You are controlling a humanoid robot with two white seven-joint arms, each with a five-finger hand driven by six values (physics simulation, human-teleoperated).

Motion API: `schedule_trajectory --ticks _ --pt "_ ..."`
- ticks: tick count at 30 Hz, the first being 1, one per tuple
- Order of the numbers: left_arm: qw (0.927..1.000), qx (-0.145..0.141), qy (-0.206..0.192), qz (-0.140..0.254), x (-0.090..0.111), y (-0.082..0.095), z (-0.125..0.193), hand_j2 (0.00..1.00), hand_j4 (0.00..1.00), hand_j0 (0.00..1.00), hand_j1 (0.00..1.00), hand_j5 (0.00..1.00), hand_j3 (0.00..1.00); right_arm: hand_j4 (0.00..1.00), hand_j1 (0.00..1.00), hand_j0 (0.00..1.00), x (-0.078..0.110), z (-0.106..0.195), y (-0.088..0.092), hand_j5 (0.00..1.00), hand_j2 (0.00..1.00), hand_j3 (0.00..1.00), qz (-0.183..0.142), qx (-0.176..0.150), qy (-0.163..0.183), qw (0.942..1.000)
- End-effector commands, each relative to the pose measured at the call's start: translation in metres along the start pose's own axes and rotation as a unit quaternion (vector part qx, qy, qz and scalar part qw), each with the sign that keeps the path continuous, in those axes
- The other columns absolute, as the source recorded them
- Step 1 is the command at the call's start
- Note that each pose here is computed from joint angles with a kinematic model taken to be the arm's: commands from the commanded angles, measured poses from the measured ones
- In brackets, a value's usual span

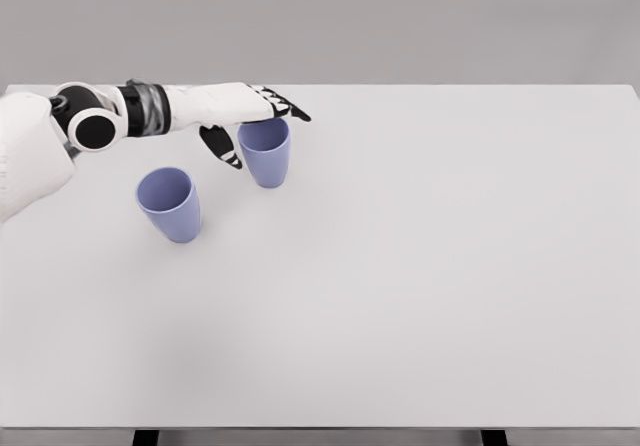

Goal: Place the right cup on the left cup with left arm

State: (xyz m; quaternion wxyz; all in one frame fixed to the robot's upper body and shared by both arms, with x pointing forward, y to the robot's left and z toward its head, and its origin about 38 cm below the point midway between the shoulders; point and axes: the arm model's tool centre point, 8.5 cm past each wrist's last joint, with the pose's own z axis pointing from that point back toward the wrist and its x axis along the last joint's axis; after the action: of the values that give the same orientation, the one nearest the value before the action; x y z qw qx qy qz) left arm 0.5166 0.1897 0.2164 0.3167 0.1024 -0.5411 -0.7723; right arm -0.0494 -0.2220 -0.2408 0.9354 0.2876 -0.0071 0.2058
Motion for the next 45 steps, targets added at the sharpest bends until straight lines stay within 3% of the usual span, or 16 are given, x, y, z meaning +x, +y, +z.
schedule_trajectory --ticks 1,3,6,7,14,18,22,34,45 --pt "1.0000 0.003 0.000 0.002 0.000 0.001 0.000 0.97 0.97 0.97 0.97 0.97 0.97 1.00 1.00 1.00 0.000 0.000 0.000 1.00 1.00 1.00 0.001 0.001 0.000 1.0000" --pt "1.0000 0.004 0.000 0.003 0.000 0.001 0.001 0.91 0.91 0.91 0.91 0.91 0.91 1.00 1.00 1.00 0.000 0.000 0.000 1.00 1.00 1.00 0.001 0.000 0.000 1.0000" --pt "1.0000 0.005 0.000 0.001 -0.001 0.001 0.003 0.66 0.66 0.66 0.66 0.66 0.66 1.00 1.00 1.00 0.000 0.000 0.000 1.00 1.00 1.00 0.001 0.001 0.000 1.0000" --pt "1.0000 0.004 -0.002 0.001 0.000 0.001 0.003 0.63 0.63 0.63 0.63 0.63 0.63 1.00 1.00 1.00 0.000 0.000 0.000 1.00 1.00 1.00 0.001 0.001 0.000 1.0000" --pt "0.9999 -0.007 -0.007 0.004 0.002 -0.006 0.000 0.62 0.62 0.62 0.62 0.62 0.62 1.00 1.00 1.00 0.000 0.000 0.000 1.00 1.00 1.00 0.001 0.000 0.000 1.0000" --pt "0.9994 -0.002 -0.035 -0.008 0.011 -0.002 0.002 0.52 0.52 0.52 0.52 0.52 0.52 1.00 1.00 1.00 0.000 0.000 0.000 1.00 1.00 1.00 0.001 0.001 0.000 1.0000" --pt "0.9991 0.001 -0.041 -0.013 0.009 -0.001 0.011 0.51 0.51 0.51 0.51 0.51 0.51 1.00 1.00 1.00 0.000 0.000 0.000 1.00 1.00 1.00 0.001 0.001 0.000 1.0000" --pt "0.9968 0.043 -0.057 -0.034 0.021 0.041 0.074 0.51 0.51 0.51 0.51 0.51 0.51 1.00 1.00 1.00 0.000 0.000 0.000 1.00 1.00 1.00 0.001 0.001 0.000 1.0000" --pt "0.9957 0.062 -0.051 -0.047 0.027 0.060 0.127 0.52 0.52 0.52 0.52 0.52 0.52 1.00 1.00 1.00 0.000 0.000 0.000 1.00 1.00 1.00 0.001 0.001 0.000 1.0000"
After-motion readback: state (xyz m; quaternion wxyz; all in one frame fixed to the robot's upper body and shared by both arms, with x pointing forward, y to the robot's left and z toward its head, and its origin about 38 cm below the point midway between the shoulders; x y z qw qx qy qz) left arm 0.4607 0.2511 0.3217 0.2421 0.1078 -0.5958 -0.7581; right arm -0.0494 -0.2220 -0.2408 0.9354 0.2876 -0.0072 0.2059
